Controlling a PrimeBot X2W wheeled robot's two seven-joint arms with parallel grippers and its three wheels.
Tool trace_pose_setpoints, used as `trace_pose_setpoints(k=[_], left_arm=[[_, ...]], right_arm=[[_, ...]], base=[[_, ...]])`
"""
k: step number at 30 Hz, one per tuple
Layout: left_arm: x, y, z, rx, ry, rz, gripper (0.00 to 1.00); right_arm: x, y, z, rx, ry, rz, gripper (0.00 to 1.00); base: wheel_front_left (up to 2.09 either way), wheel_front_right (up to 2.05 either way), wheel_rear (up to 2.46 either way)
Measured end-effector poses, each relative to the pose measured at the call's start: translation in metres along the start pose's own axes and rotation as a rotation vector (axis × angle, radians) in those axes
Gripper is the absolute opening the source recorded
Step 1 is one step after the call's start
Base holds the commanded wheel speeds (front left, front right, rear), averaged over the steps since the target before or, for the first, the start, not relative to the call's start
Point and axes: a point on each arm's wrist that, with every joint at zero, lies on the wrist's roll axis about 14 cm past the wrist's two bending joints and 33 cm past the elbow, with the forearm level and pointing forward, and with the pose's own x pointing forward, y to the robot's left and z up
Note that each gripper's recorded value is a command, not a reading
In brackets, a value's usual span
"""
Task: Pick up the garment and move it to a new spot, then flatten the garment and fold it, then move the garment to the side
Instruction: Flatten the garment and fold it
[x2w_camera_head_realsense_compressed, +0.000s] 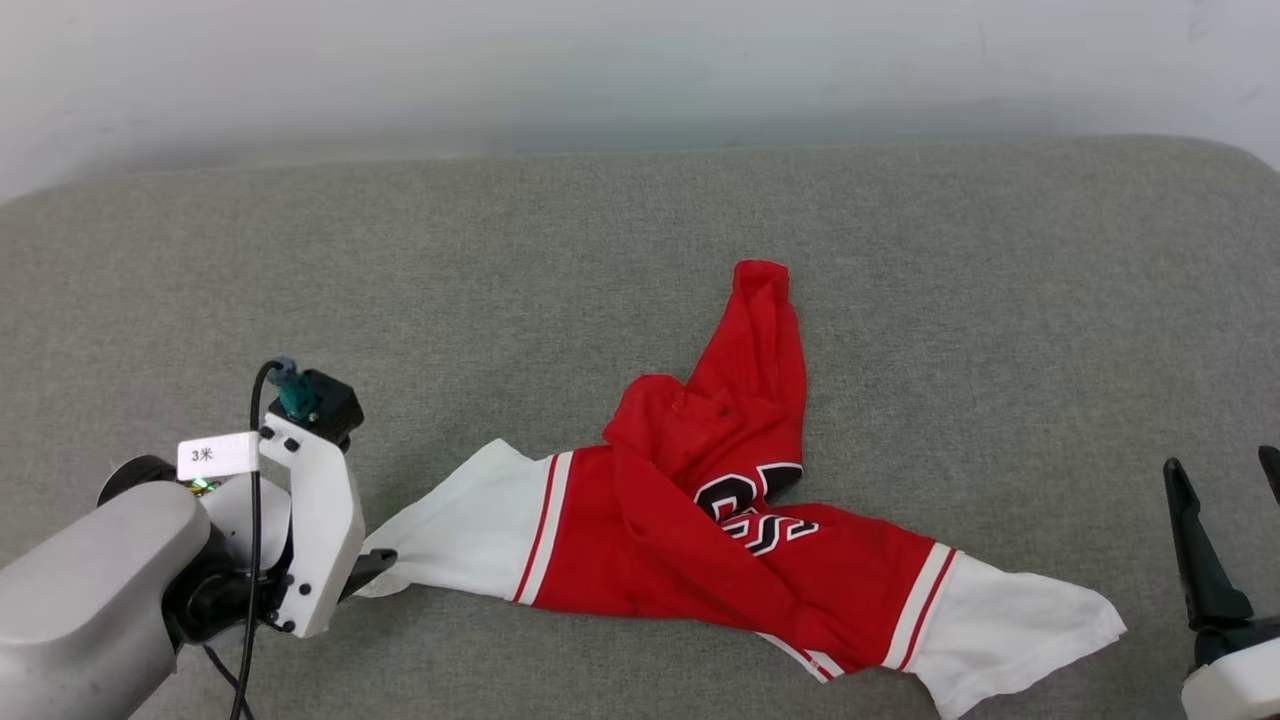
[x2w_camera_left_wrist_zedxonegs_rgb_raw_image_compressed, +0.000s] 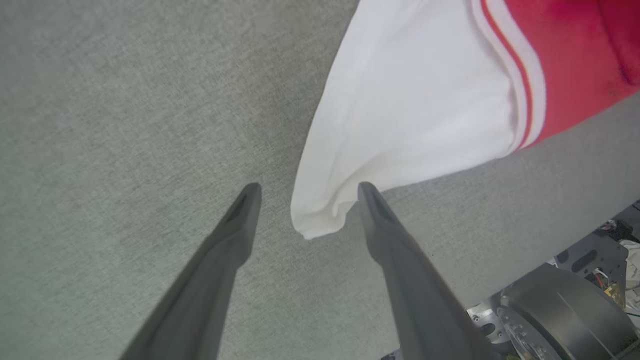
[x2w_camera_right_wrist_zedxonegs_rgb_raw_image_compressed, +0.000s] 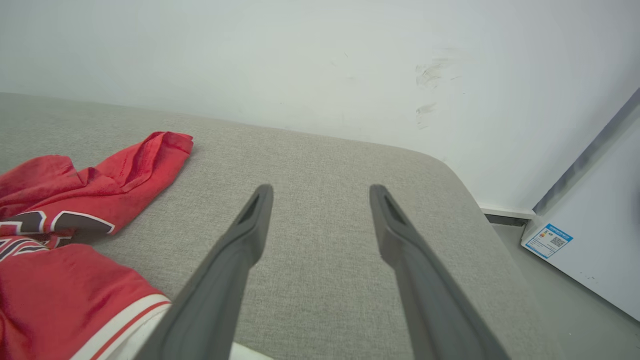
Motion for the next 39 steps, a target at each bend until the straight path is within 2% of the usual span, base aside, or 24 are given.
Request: trace_pose_setpoints(k=[7, 12, 13, 17, 22, 26, 27, 28, 32, 39], left_arm=[[0.027, 0.005, -0.027, -0.028, 0.109, -0.008, 1.00], [0.038, 0.003, -0.035, -0.033, 0.131, -0.025, 1.00], [0.038, 0.003, -0.034, -0.036, 0.121, -0.024, 0.00], [0.038, 0.004, -0.029, -0.019, 0.069, -0.010, 0.00], [0.026, 0.012, -0.001, 0.034, -0.120, 0.050, 0.00], [0.005, 0.024, 0.019, 0.025, -0.256, 0.105, 0.00], [-0.005, 0.030, 0.027, 0.026, -0.309, 0.135, 0.00], [-0.005, 0.030, 0.027, 0.026, -0.309, 0.135, 0.00], [-0.021, 0.037, 0.038, 0.020, -0.386, 0.170, 0.00], [-0.033, 0.035, 0.048, 0.029, -0.448, 0.187, 0.00]], right_arm=[[0.004, -0.006, -0.007, 0.000, 0.014, -0.019, 1.00], [0.007, -0.010, -0.008, -0.005, 0.016, -0.025, 1.00], [0.006, -0.010, -0.009, -0.005, 0.018, -0.025, 1.00], [0.006, -0.009, -0.007, -0.012, 0.025, -0.012, 1.00], [0.001, -0.004, -0.004, -0.046, 0.084, 0.061, 1.00], [-0.011, 0.002, -0.015, -0.063, 0.216, 0.151, 1.00], [-0.018, 0.006, -0.023, -0.076, 0.299, 0.197, 1.00], [-0.018, 0.006, -0.023, -0.076, 0.299, 0.197, 1.00], [-0.036, 0.019, -0.045, -0.081, 0.484, 0.293, 1.00], [-0.053, 0.040, -0.068, -0.217, 0.706, 0.470, 1.00]], base=[[0.00, 0.00, 0.00], [0.00, 0.00, 0.00], [0.00, 0.00, 0.00], [0.00, 0.00, 0.00], [0.00, 0.00, 0.00], [0.00, 0.00, 0.00], [0.00, 0.00, 0.00], [0.00, 0.00, 0.00], [0.00, 0.00, 0.00], [0.00, 0.00, 0.00]])
